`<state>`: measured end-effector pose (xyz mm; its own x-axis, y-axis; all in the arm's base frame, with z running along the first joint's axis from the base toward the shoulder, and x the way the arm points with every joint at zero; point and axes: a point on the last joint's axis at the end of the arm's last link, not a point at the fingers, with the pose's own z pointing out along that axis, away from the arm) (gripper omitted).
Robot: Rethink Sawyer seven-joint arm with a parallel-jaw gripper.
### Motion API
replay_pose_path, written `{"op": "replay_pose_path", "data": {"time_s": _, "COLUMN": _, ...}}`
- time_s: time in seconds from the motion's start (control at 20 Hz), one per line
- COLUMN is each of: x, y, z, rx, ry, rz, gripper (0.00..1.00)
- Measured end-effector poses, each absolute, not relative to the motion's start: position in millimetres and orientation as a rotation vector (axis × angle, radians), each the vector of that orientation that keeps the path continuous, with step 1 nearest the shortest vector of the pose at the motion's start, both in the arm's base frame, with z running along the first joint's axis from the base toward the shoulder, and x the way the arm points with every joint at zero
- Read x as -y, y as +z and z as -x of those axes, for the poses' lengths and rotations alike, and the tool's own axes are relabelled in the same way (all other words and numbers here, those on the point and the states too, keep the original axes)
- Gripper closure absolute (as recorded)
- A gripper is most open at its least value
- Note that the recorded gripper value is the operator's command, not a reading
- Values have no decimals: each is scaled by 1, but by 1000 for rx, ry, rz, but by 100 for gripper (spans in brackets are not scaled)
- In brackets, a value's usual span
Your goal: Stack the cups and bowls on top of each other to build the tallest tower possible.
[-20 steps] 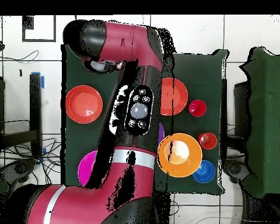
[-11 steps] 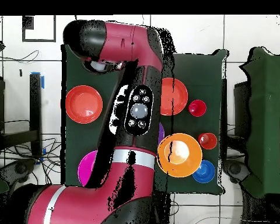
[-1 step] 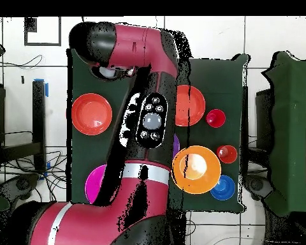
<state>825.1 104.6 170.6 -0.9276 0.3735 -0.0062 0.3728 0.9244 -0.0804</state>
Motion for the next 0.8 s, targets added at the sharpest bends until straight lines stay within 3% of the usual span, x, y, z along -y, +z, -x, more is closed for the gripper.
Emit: {"op": "replay_pose_path", "data": {"time_s": 0.8, "x": -103, "y": 160, "z": -824, "rx": 3095, "ry": 124, "rz": 605, "gripper": 0}}
